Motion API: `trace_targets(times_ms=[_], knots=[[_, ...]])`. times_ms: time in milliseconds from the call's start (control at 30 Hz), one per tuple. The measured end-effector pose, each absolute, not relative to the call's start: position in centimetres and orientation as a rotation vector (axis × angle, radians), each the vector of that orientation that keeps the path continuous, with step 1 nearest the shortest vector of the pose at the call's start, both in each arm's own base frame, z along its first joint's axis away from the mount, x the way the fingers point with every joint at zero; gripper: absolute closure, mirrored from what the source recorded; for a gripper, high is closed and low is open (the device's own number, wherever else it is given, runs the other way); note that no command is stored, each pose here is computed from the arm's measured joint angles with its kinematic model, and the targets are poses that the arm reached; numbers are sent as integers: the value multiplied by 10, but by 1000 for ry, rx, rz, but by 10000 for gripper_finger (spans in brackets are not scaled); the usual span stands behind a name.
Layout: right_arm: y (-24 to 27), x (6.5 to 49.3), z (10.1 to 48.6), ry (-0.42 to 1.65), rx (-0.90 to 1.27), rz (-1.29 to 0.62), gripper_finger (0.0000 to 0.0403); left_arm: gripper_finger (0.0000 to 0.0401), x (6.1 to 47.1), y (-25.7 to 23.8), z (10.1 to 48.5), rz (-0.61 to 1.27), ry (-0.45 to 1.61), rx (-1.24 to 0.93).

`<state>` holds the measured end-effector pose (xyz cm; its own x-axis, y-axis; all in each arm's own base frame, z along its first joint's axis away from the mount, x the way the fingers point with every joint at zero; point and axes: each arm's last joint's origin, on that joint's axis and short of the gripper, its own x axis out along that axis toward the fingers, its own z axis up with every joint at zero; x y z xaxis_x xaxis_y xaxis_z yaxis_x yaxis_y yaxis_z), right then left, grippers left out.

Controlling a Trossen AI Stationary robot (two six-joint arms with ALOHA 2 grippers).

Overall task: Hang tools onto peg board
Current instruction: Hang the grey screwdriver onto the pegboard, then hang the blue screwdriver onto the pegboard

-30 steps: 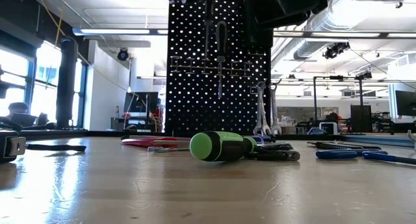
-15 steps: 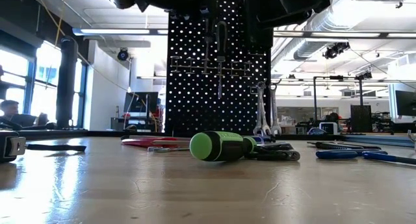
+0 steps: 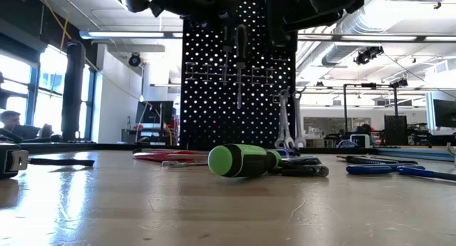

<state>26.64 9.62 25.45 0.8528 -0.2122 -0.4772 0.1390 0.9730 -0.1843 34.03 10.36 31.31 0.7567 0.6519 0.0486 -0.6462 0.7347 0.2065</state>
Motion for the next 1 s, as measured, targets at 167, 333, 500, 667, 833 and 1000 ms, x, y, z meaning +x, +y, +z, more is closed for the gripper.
trace_targets(times_ms=[167,333,500,667,833,1000], knots=[[96,266,254,518,-144,-185,208,279,340,106,312,720,27,175],[97,266,254,517,-139,-181,208,254,339,106,312,729,26,155],[101,264,254,515,-142,-169,208,247,339,106,311,732,35,155],[103,264,255,511,-149,-176,208,244,340,104,310,723,36,156],[103,263,254,513,-150,-179,208,243,340,94,314,694,33,199],[103,263,254,514,-152,-178,208,243,333,81,326,692,32,242]])
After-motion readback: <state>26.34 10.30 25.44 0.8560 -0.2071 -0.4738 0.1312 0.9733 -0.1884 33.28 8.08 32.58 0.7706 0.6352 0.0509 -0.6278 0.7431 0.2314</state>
